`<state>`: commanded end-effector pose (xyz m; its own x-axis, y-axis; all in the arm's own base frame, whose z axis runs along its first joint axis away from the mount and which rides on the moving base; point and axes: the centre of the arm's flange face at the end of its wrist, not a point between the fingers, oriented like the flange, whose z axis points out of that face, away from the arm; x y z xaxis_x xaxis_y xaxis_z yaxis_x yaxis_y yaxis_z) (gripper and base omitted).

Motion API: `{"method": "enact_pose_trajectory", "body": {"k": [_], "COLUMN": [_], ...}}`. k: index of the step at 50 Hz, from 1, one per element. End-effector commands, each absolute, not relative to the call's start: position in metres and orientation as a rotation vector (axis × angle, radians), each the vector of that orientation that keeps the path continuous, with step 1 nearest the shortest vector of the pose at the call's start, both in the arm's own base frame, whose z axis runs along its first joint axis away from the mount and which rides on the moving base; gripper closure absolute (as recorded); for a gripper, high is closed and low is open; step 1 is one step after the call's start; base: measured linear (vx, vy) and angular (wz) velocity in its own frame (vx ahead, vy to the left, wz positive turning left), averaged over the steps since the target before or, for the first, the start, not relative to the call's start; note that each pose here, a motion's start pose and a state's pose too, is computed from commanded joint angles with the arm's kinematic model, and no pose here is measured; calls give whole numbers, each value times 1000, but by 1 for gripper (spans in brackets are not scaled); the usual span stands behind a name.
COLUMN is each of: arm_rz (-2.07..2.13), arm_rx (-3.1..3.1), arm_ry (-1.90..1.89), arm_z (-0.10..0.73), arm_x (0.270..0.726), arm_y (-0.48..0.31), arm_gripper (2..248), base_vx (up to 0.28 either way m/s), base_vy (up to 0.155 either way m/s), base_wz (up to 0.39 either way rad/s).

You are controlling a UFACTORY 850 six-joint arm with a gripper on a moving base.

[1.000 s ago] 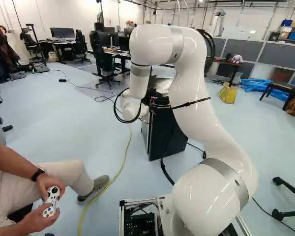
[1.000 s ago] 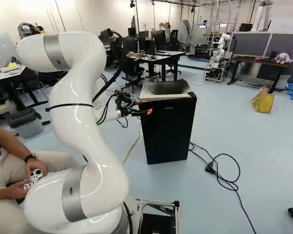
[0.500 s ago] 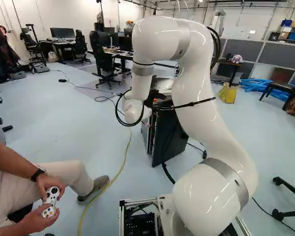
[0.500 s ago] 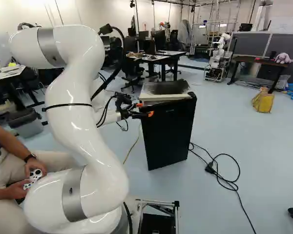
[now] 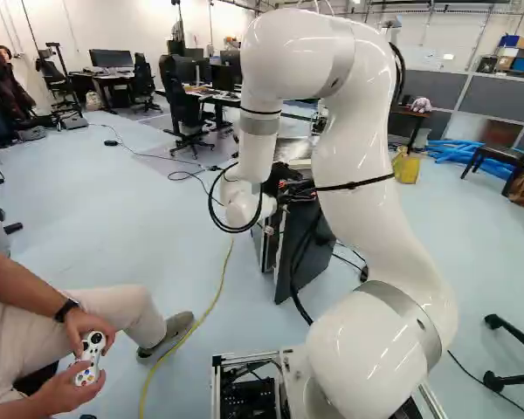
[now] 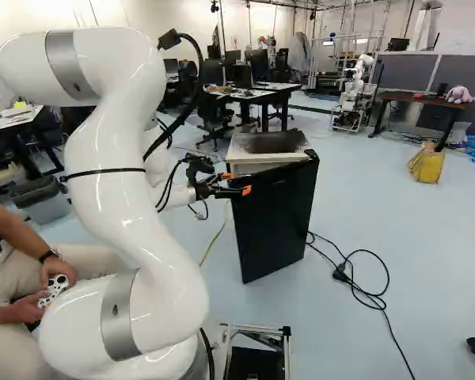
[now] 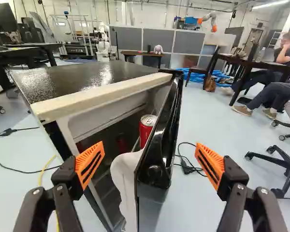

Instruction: Grab a drink from the fridge

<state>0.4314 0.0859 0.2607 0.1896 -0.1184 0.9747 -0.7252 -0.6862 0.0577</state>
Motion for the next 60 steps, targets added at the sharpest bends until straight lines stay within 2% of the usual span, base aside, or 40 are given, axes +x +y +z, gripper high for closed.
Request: {"method": "enact_pose_trajectory", "body": {"k": [60], "arm_rz": [1370], "arm_rx": [1916], "arm_ry": [-750], "arm_z": [269], "arm_x": [318], "arm_y": [35], "arm_gripper": [3], "base_vx": [0], "base_vy": [0], "base_wz": [0]}}
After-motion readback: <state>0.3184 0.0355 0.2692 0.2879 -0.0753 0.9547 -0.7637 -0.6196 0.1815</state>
